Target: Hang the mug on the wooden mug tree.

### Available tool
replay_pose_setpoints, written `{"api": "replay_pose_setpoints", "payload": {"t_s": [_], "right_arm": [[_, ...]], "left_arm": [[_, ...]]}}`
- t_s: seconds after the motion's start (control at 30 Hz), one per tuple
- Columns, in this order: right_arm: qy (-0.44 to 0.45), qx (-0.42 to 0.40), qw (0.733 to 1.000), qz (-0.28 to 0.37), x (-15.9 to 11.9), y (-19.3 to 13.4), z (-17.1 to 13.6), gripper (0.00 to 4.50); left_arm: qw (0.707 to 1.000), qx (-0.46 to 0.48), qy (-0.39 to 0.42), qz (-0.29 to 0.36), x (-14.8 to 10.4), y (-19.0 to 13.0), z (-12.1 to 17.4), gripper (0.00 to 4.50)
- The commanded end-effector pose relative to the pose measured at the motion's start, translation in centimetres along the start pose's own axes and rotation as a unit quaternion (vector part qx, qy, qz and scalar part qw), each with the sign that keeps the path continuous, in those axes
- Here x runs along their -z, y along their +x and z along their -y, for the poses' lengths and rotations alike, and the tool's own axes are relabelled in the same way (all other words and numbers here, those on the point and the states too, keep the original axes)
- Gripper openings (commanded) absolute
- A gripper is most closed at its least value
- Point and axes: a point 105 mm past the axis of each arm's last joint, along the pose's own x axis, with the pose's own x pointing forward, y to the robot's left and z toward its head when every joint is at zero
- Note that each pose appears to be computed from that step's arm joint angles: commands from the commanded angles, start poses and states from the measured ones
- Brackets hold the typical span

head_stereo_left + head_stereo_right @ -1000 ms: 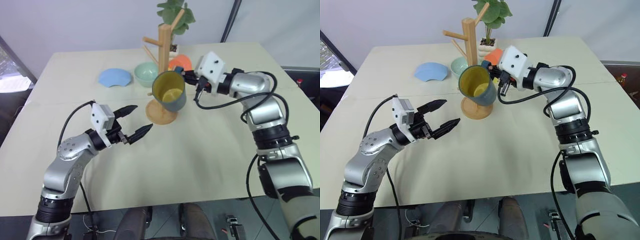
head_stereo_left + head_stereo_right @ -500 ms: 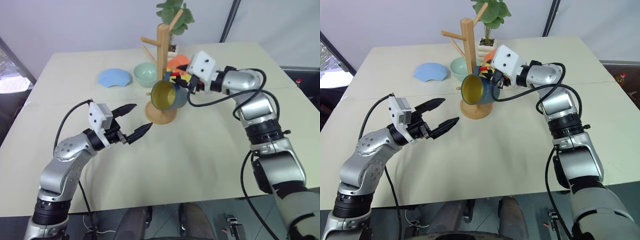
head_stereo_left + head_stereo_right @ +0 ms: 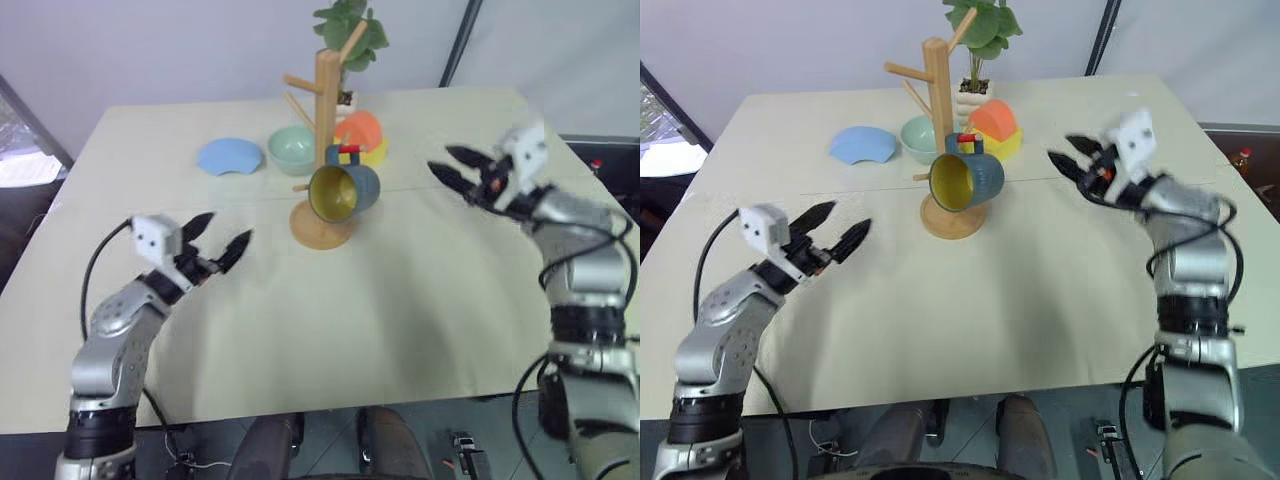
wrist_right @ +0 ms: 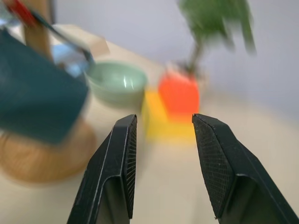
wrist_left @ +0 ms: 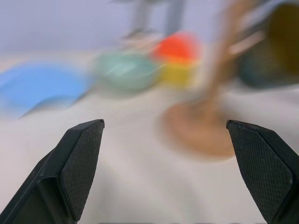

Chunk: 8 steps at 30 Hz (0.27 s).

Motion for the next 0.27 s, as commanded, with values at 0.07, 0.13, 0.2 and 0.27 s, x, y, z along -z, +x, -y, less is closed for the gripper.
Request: {"api": "replay_pose_setpoints", "payload": {"t_s": [0.07,0.13,0.2,0.27], "right_arm": [[0.023,0.024,0.999,0.033,1.3,-0.7,-0.6,1.92],[0.037,0.031,0.998,0.036,2.1,-0.8,-1.0,1.92],[0.048,0.031,0.998,0.035,3.0,-0.8,-1.4,1.92],[0.056,0.028,0.997,0.036,3.7,-0.7,-1.9,1.92]], "left_arm": [[0.996,-0.089,0.002,0.02,0.4,-1.2,-2.8,4.5],[0.995,-0.101,0.006,0.012,1.0,-1.5,-3.2,4.5],[0.994,-0.105,0.013,0.005,1.4,-1.7,-3.3,4.5],[0.995,-0.102,0.013,0.008,1.4,-2.0,-3.1,4.5]]}}
